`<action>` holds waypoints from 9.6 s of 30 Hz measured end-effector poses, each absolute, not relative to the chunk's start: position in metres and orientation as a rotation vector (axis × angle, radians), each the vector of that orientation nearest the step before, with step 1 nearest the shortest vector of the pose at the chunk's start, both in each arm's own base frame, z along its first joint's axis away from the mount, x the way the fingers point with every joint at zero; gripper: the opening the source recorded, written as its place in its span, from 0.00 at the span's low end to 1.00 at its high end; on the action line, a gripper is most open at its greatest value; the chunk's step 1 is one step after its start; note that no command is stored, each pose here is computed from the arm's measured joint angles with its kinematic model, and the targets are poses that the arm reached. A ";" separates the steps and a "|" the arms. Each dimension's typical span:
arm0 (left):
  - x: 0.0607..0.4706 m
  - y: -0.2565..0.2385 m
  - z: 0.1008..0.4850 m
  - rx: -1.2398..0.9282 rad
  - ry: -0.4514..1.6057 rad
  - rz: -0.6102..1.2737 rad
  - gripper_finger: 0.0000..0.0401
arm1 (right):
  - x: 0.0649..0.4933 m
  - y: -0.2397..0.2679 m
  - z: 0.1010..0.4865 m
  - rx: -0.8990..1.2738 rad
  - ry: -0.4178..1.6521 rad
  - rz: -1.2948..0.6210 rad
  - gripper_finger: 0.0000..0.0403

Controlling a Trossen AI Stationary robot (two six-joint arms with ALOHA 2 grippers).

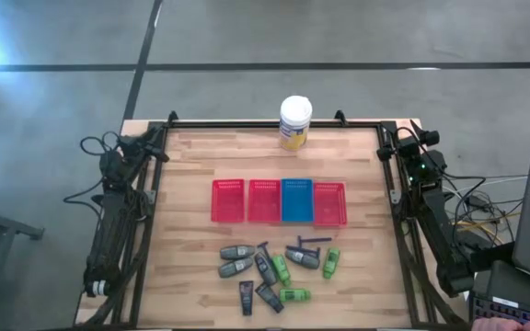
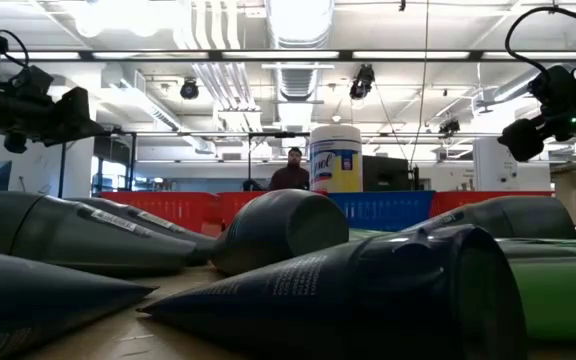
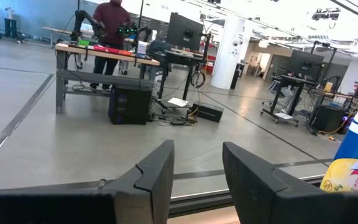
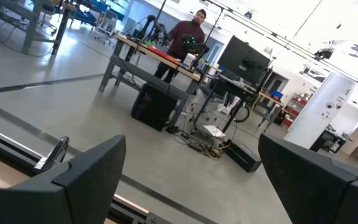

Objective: Pick & Place Travel size toiletries

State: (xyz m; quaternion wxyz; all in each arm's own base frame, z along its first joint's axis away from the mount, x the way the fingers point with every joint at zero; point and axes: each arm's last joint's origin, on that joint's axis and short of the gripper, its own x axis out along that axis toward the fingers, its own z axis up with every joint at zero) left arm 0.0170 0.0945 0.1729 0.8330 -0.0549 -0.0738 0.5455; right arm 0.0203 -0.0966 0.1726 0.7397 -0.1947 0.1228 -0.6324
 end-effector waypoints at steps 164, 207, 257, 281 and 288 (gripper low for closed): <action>0.017 0.095 0.173 -0.117 -0.156 1.156 0.35 | 0.020 -0.097 0.173 -0.427 0.270 -1.387 0.90; 0.017 0.095 0.173 -0.117 -0.156 1.156 0.36 | 0.022 -0.096 0.173 -0.123 -0.003 -1.333 0.90; 0.017 0.095 0.173 -0.117 -0.156 1.156 0.36 | 0.041 -0.083 0.187 1.211 -0.527 -0.414 0.90; 0.017 0.095 0.173 -0.117 -0.156 1.156 0.36 | 0.125 -0.064 0.243 1.374 0.675 -0.511 0.90; 0.017 0.095 0.173 -0.117 -0.156 1.156 0.36 | 0.142 -0.033 0.243 1.515 0.864 -0.551 0.90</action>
